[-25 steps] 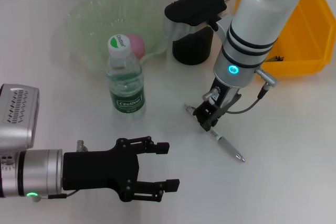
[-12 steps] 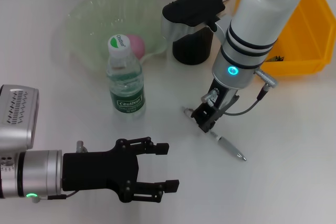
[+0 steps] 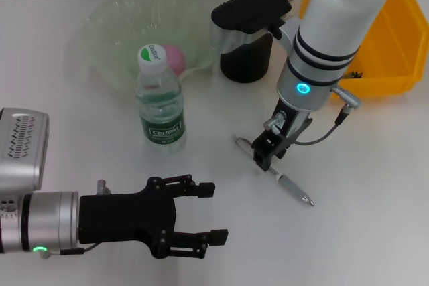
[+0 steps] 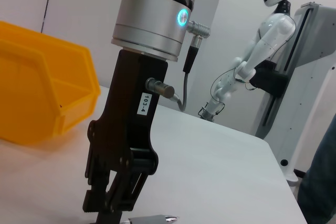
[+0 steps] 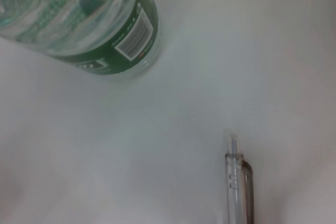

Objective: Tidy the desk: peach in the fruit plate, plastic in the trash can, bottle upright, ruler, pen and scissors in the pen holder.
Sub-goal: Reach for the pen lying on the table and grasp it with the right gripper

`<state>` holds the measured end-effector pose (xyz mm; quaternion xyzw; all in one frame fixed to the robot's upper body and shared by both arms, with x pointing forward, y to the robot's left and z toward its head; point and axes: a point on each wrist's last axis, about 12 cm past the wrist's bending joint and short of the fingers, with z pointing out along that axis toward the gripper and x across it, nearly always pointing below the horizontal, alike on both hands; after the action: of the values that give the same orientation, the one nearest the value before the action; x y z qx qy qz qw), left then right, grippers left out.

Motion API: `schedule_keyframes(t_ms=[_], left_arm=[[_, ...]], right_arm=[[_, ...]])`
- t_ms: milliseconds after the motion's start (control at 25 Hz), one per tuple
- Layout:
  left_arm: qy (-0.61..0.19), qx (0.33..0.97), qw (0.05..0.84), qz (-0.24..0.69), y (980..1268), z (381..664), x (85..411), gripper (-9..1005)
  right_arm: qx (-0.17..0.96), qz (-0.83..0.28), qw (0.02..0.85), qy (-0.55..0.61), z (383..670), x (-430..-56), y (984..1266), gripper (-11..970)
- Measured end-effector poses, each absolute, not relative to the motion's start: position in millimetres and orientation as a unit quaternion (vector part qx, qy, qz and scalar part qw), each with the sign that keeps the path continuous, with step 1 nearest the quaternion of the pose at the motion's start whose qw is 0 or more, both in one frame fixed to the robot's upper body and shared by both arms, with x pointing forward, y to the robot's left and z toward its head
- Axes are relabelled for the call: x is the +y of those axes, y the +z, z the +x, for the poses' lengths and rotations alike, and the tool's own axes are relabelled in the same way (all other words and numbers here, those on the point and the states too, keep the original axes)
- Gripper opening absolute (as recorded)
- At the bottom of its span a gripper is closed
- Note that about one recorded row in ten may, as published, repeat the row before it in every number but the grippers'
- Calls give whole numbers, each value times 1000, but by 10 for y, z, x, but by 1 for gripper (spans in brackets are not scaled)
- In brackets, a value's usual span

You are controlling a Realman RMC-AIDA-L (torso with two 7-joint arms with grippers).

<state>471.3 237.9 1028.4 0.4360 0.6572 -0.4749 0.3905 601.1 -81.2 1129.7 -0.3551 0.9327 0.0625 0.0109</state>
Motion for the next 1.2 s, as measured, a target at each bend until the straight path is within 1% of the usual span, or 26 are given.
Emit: schedule_keyframes(t_ms=[160, 680, 920, 1120, 1200], left_arm=[[-475, 657, 391, 436, 10285, 4714, 2379, 829], [-471, 660, 391, 436, 10278, 4726, 2380, 829], [-470, 660, 391, 436, 10278, 4728, 2379, 829], [-470, 660, 391, 436, 10277, 4727, 2380, 829], [-470, 661, 391, 436, 10276, 4724, 2381, 829]], right_arm=[[932, -357, 11, 60, 6007, -817, 11288, 320], [933, -354, 8, 63, 5993, -832, 11262, 291], [932, -357, 7, 61, 5980, -834, 11243, 259], [931, -358, 5, 65, 5962, -821, 11229, 260], [931, -359, 4, 65, 5956, -820, 11224, 236]])
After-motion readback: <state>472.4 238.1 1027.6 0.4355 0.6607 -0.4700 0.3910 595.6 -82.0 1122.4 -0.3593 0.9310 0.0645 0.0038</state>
